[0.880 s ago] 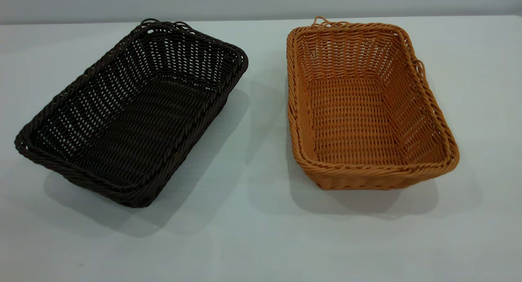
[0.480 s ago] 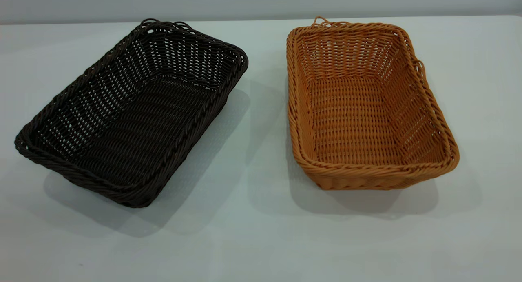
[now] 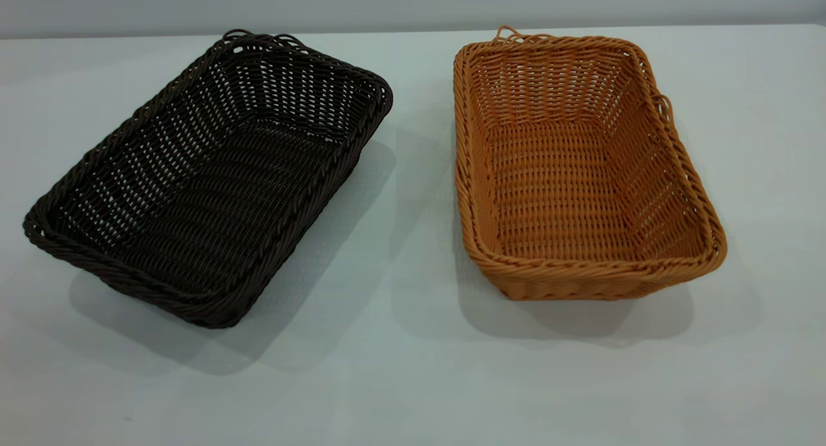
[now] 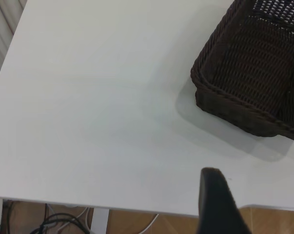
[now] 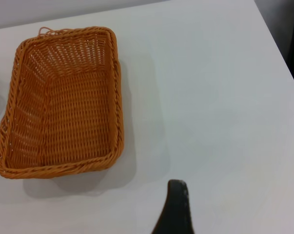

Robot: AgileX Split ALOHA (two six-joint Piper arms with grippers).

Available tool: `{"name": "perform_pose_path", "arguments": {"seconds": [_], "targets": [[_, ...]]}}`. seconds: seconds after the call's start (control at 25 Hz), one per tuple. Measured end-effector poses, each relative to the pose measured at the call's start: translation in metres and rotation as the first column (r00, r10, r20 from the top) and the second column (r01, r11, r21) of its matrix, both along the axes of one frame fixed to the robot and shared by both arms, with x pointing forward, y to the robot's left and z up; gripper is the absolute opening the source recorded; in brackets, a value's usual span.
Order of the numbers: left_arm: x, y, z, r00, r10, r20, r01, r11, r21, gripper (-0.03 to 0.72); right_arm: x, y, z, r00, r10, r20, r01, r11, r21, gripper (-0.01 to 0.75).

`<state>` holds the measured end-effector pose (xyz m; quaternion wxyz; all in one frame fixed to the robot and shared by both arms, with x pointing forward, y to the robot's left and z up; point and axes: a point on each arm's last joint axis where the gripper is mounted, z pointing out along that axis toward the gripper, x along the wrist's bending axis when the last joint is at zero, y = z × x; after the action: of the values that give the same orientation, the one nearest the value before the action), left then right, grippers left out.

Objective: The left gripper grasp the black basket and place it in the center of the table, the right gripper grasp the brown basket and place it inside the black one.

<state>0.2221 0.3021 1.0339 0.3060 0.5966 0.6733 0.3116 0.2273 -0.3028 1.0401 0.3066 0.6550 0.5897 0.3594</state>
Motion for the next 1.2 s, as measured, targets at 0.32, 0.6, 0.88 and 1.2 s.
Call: {"name": "perform_pose_path", "arguments": {"seconds": [0.32, 0.6, 0.88, 1.2], "targets": [[0.0, 0.0, 0.0, 1.0, 0.001, 0.005, -0.001, 1.0, -0.001, 0.363, 0.001, -0.001, 0.001, 1.0, 0.0, 0.014, 0.0, 1.0, -0.016, 0.565], [0.0, 0.0, 0.0, 1.0, 0.001, 0.007, -0.001, 1.0, 0.0, 0.363, 0.004, -0.004, 0.002, 0.999, -0.009, 0.053, 0.012, 0.998, -0.059, 0.565], [0.0, 0.0, 0.001, 1.0, 0.001, 0.008, -0.001, 1.0, 0.0, 0.363, 0.004, -0.004, 0.002, 0.999, -0.009, 0.052, 0.013, 0.998, -0.061, 0.563], [0.022, 0.001, 0.005, 0.993, 0.041, -0.108, -0.047, 0.998, -0.049, 0.371, 0.036, 0.004, 0.001, 0.986, 0.057, -0.159, -0.068, 0.996, -0.065, 0.553]]}}
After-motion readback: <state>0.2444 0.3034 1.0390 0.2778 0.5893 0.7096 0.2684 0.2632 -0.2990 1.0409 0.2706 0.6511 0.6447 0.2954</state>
